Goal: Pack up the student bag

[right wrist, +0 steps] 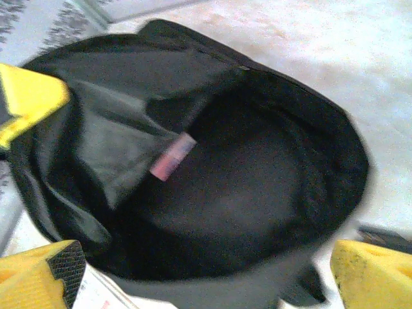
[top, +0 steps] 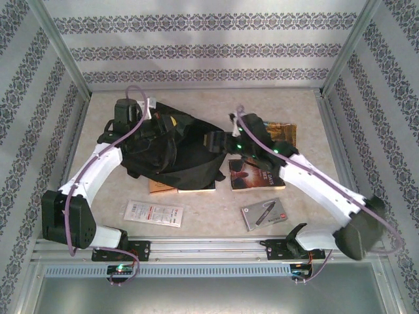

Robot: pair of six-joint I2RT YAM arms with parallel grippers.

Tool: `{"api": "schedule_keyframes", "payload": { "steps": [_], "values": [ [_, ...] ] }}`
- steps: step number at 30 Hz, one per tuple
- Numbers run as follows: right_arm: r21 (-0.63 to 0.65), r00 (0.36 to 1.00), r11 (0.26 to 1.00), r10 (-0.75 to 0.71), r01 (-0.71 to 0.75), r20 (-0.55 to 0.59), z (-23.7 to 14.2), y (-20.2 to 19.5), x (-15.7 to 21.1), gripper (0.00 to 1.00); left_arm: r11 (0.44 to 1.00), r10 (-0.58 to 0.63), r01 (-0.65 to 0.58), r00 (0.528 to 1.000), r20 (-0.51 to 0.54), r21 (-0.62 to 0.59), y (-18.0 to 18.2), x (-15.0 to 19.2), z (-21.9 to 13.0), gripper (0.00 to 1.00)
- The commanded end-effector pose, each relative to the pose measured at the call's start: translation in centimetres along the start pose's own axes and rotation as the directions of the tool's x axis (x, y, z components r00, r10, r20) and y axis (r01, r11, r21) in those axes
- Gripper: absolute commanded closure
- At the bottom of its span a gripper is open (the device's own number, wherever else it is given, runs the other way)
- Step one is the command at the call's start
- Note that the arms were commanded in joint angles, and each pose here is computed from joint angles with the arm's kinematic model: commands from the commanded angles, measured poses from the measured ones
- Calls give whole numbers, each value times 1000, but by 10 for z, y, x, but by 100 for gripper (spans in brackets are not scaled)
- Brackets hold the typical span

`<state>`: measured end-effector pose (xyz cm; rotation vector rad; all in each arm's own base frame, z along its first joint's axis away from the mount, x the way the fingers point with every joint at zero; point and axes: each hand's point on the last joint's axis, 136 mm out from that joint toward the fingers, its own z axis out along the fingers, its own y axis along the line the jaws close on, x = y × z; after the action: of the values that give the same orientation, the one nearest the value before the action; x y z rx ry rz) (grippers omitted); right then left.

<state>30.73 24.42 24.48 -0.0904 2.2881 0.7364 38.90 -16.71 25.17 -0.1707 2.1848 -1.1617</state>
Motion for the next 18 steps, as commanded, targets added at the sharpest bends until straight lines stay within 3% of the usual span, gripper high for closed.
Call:
{"api": "schedule_keyframes", "payload": {
  "steps": [1, 3, 6, 9, 13, 18],
  "values": [
    [105, 999, 994, -16, 19, -29, -19, -28, 14, 2, 999, 27, -28, 999, 18, 37, -8, 3, 2, 100],
    [197, 995, 980, -20, 40, -102, -32, -45, 34, 4, 999, 23, -23, 1000, 2, 38, -5, 10, 7, 100],
    [196, 961, 977, -32, 89, -276, -45, -52, 81, 11, 999, 8, -7, 1000, -7, 54, -5, 14, 9, 100],
    [322, 924, 940, 19, 114, -382, -58, -80, 124, 17, 999, 15, -15, 1000, -2, 52, -7, 12, 7, 100],
    [449, 867, 891, 174, 63, -467, -70, -114, 175, 19, 999, 17, -17, 1000, -2, 50, -7, 13, 6, 100],
    [477, 775, 879, 307, -8, -552, -74, -125, 230, 19, 999, 24, -24, 1000, -2, 48, -8, 12, 5, 100]
  ]
}}
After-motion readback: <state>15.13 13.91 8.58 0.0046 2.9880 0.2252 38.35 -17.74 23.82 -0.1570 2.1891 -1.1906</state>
